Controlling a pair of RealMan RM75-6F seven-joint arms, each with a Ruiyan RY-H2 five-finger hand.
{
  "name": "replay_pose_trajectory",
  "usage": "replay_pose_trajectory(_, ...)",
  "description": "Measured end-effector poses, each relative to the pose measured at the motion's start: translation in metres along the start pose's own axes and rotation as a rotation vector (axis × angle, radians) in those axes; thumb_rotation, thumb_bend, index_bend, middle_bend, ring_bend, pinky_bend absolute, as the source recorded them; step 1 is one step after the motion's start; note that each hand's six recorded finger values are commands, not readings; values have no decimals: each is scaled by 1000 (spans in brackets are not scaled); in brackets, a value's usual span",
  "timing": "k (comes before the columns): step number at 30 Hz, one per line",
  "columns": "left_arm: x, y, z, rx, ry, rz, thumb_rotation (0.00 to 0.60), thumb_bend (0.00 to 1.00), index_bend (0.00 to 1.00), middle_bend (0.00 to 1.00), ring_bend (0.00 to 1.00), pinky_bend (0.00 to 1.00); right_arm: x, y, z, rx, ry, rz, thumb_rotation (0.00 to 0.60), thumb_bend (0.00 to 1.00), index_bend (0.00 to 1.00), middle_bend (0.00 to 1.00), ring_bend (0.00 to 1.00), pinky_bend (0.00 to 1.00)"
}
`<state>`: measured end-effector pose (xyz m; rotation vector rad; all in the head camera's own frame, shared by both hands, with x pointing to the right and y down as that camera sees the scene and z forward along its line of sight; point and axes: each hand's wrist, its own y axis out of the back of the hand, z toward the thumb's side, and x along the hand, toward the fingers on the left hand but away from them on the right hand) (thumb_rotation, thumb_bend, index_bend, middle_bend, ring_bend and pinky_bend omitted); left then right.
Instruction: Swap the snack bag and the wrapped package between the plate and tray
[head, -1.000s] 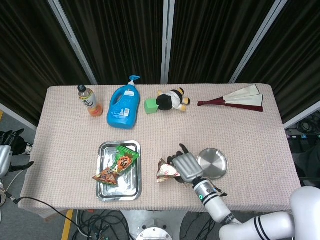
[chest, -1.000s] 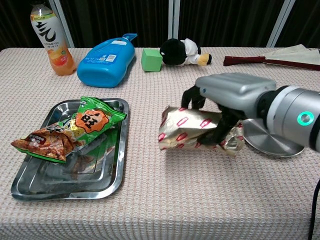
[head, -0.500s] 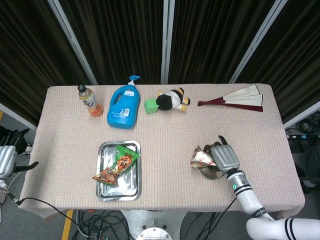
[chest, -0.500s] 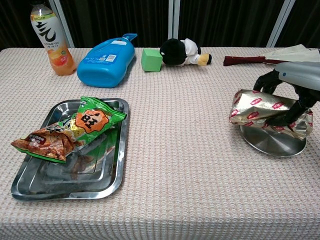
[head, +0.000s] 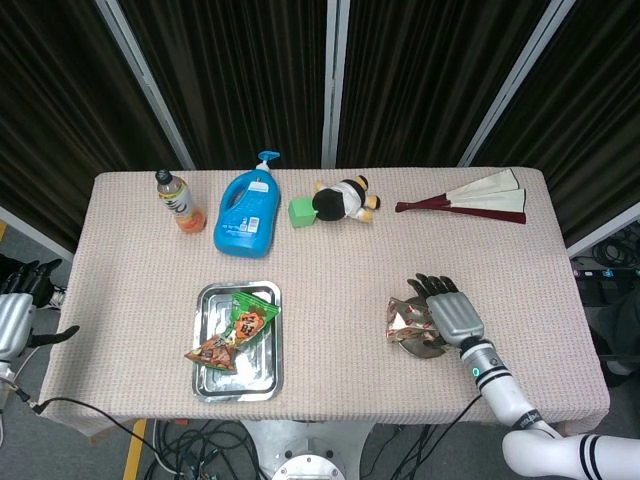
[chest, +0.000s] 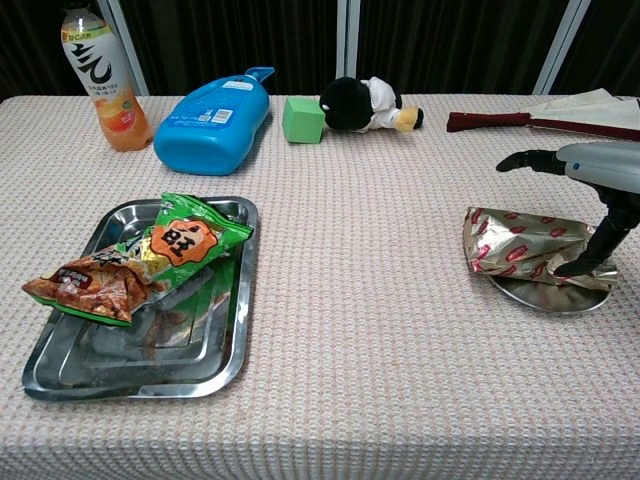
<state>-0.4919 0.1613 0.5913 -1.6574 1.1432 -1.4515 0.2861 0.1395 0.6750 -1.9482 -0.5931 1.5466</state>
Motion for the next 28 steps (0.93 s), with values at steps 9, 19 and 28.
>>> replay_pose_trajectory(9,-5,10,15,57,-46,31,600,93,99,121,52,133,45,49,-38,31,-47,-201,600,0,0,0,0,0)
replay_pose_trajectory(19,-12,7,12,263,-48,57,600,93,99,120,38,118,120,65,-145,33,-223,-390,600,7,0,0,0,0)
replay_pose_trajectory(28,-26,2,13,250,-41,45,600,91,99,105,36,96,135,56,-172,72,-268,-405,600,16,0,0,0,0)
